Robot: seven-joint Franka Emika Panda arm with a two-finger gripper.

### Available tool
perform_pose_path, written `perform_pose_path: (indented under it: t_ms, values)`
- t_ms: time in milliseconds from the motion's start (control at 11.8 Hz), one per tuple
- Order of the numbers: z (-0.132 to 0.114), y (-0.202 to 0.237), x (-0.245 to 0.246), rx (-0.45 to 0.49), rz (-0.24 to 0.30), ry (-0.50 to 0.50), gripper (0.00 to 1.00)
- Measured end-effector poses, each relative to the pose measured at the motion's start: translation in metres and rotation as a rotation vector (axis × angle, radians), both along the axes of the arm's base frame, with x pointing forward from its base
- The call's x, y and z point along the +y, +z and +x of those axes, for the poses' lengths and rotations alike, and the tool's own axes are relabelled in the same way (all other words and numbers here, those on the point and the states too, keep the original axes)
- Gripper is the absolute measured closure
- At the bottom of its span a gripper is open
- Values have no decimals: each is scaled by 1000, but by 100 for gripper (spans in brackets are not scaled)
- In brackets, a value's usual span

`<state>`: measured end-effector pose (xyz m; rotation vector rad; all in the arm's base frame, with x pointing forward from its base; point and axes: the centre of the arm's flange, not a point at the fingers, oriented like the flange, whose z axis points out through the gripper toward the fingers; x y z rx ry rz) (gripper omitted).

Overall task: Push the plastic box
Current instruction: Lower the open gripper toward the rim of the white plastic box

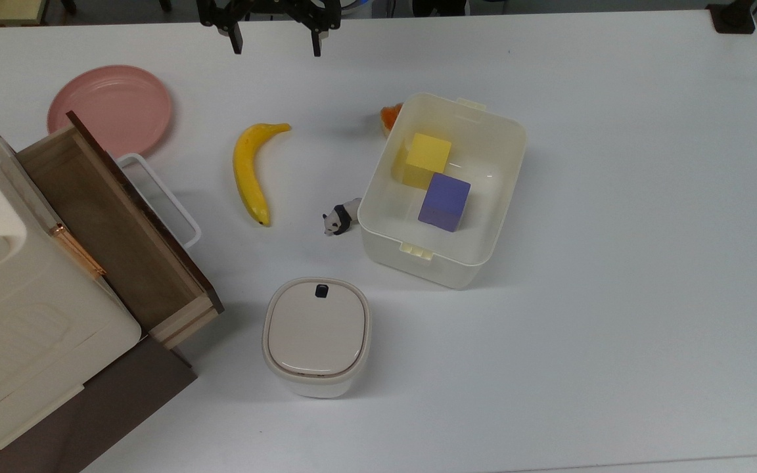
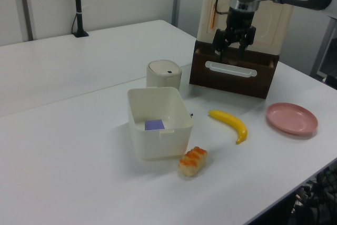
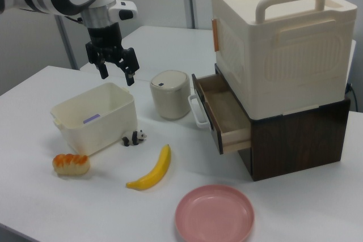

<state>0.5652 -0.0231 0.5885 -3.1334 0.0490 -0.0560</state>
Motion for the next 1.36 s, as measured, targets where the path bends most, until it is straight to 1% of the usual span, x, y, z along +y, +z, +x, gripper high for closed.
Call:
perform_pose_path:
  t_ms: [1104,1189,1358]
  values:
    - [0,0,0,0,0,3,0]
    - [0,0,0,0,-1,16,0]
    - [0,0,0,1,-3,89,0]
